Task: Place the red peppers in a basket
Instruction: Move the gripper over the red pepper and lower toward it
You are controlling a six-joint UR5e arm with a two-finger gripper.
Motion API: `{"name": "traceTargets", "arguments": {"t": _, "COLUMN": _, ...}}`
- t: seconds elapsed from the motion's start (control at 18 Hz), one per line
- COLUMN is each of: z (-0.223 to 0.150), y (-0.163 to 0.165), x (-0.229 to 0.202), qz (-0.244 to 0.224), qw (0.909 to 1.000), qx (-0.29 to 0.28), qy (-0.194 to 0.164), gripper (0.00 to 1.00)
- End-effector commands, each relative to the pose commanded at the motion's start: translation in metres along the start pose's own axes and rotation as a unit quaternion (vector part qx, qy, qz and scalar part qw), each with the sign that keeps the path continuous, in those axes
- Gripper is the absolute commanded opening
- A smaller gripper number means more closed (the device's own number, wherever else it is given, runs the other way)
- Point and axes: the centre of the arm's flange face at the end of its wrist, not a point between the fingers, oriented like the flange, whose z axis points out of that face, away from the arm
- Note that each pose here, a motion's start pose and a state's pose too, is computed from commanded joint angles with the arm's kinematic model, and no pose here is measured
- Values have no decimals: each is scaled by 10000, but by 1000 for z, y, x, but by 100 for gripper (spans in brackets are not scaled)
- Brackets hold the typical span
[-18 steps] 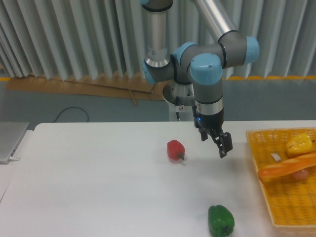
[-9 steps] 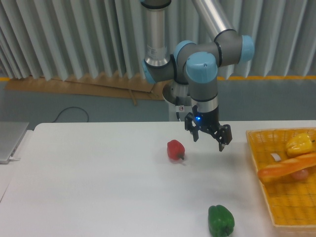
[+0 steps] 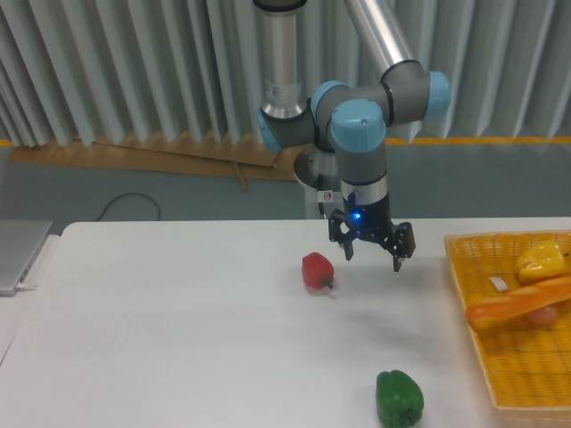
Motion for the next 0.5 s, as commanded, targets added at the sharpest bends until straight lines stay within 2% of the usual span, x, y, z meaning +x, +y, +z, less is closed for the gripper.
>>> {"name": "traceTargets", "arguments": {"t": 0.11, "z": 0, "y": -8, "x": 27, "qz": -246, "qw": 9997, "qx": 22, "qy": 8, "gripper": 100}}
{"name": "traceTargets", "arguments": {"t": 0.22, "z": 4, "y": -11, "x": 41, "qz": -261, "qw": 9997, "qx": -9, "qy": 2, "gripper": 100}}
{"name": "traceTargets", "arguments": {"t": 0.5, "z": 14, "y": -13, "x": 44, "qz": -456, "qw": 9989, "qx": 73, "qy": -43, "gripper": 100}}
